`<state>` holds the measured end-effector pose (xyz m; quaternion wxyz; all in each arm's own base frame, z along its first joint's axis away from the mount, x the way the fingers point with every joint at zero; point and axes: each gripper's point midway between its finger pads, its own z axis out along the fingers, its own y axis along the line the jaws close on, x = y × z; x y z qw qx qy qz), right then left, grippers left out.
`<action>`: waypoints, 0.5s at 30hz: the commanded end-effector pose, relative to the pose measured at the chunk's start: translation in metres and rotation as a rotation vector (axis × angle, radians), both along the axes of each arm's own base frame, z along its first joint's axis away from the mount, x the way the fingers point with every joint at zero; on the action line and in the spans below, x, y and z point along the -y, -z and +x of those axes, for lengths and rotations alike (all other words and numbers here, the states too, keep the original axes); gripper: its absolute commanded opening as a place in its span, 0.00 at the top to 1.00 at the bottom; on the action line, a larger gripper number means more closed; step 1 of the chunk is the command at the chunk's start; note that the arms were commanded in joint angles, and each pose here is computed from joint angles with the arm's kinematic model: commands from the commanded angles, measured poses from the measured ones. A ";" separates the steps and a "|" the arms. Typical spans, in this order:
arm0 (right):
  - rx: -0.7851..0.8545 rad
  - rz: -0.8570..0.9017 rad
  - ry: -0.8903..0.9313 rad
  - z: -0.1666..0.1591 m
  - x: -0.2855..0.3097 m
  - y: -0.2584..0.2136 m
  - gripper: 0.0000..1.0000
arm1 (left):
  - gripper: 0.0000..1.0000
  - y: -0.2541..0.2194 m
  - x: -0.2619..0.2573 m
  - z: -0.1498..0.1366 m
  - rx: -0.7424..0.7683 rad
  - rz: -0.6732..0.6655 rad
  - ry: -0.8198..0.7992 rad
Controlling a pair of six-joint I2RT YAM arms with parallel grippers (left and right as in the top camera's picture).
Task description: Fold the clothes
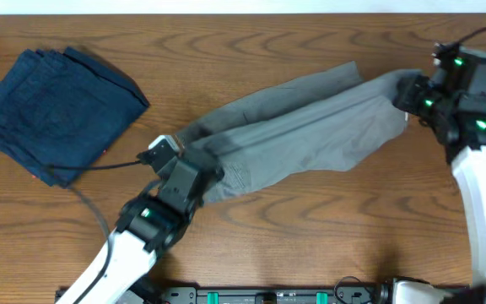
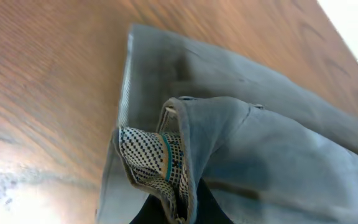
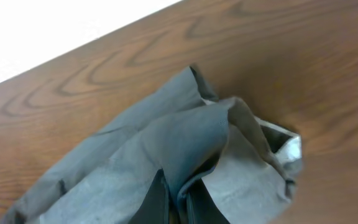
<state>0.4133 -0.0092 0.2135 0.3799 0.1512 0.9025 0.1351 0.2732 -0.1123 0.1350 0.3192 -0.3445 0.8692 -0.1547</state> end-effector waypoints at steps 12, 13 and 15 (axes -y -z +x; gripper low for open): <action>-0.063 -0.048 -0.039 0.060 -0.019 0.081 0.97 | 0.93 0.051 -0.010 0.056 -0.014 0.065 -0.144; -0.051 -0.044 -0.042 0.066 -0.023 0.084 0.95 | 0.93 0.052 -0.009 0.059 -0.007 0.061 -0.146; -0.007 -0.027 -0.046 0.081 -0.034 0.088 0.89 | 0.92 0.056 -0.008 0.067 0.007 0.052 -0.156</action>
